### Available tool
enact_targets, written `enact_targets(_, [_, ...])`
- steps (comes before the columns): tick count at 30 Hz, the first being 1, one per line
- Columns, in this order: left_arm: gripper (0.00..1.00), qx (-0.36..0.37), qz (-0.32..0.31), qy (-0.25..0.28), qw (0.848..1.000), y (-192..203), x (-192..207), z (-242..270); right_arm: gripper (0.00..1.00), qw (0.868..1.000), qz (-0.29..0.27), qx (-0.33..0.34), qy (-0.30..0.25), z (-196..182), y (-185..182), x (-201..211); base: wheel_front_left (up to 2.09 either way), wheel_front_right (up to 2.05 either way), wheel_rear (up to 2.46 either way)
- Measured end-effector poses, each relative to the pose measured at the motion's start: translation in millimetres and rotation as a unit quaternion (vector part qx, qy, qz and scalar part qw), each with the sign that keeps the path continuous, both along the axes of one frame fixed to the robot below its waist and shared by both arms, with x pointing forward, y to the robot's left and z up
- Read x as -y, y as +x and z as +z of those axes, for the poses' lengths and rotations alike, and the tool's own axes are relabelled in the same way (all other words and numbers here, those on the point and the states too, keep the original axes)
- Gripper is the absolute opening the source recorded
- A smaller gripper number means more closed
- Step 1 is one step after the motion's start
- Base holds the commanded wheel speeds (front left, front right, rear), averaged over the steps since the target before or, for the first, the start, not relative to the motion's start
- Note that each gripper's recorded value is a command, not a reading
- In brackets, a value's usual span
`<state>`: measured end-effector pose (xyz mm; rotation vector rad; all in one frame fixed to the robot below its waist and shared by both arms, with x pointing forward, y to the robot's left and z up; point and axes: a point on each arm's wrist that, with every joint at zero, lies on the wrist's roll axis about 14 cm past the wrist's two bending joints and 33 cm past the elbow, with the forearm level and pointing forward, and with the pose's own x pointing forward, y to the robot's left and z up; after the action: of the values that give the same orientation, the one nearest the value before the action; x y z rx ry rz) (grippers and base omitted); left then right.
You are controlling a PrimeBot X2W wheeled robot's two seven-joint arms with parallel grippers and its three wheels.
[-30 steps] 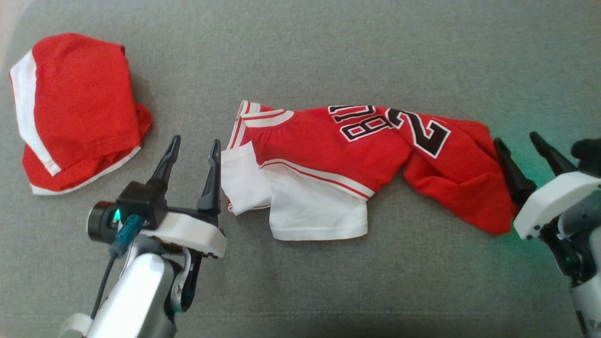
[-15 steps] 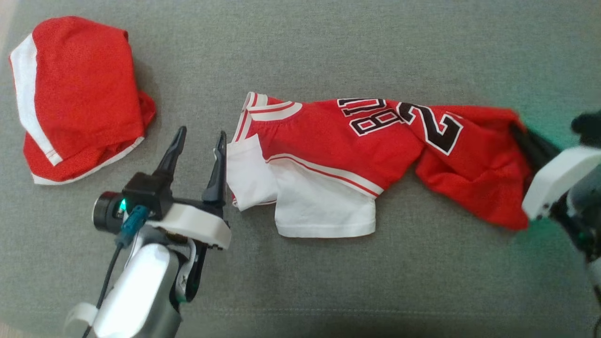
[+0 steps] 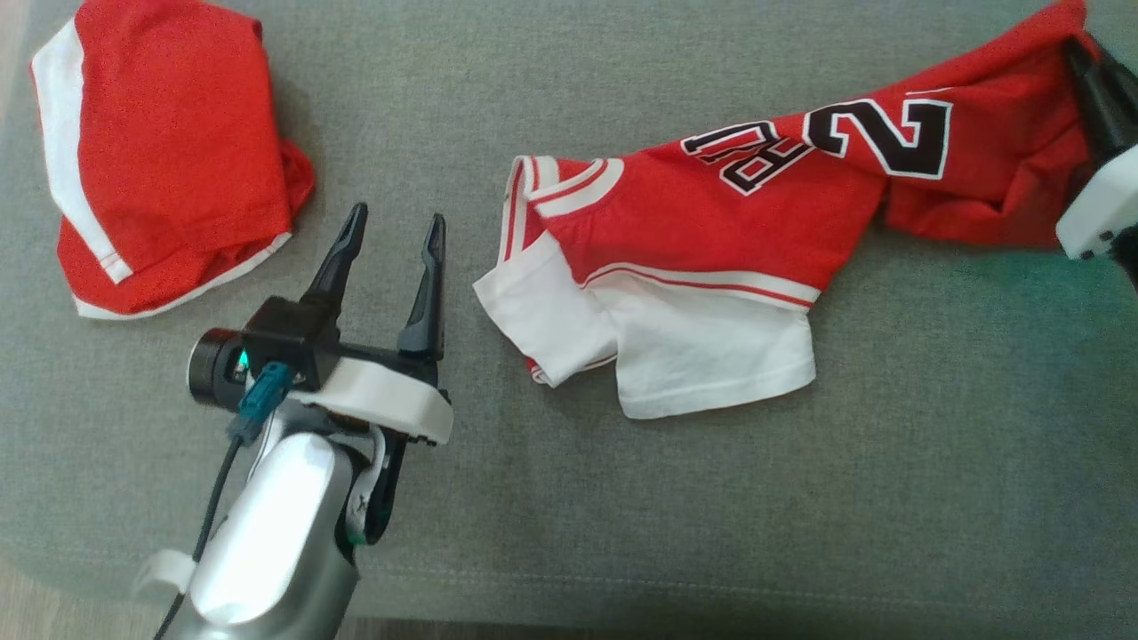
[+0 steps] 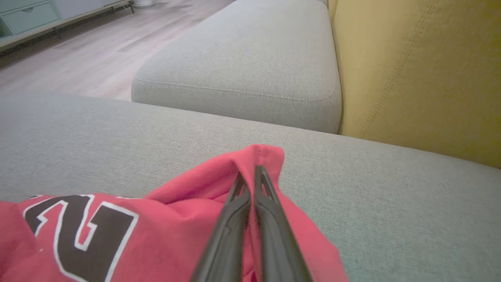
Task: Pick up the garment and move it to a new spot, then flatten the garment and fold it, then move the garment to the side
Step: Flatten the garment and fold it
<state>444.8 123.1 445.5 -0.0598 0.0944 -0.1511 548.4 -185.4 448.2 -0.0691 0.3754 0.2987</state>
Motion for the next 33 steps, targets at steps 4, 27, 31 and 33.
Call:
enact_targets(4, [1.0, 0.002, 0.001, -0.002, 1.0, 5, 0, 0, 1.0, 1.0, -0.007, -0.001, -0.001, -16, 7, 0, 0.0, 0.0, 0.0])
enact_targets(27, [1.0, 0.028, -0.013, -0.003, 1.0, -15, 11, 22, 1.0, 0.983, -0.087, 0.129, 0.102, 10, -114, -12, 0.0, 0.0, 0.0])
enact_targets(31, [1.0, 0.025, -0.01, -0.001, 1.0, -23, 10, 21, 1.0, 0.982, -0.1, 0.121, 0.105, 12, -131, -12, 0.0, 0.0, 0.0])
enact_targets(33, [1.0, 0.024, -0.01, -0.001, 1.0, -25, 10, 21, 1.0, 0.982, -0.102, 0.123, 0.104, 15, -135, -11, 0.0, 0.0, 0.0])
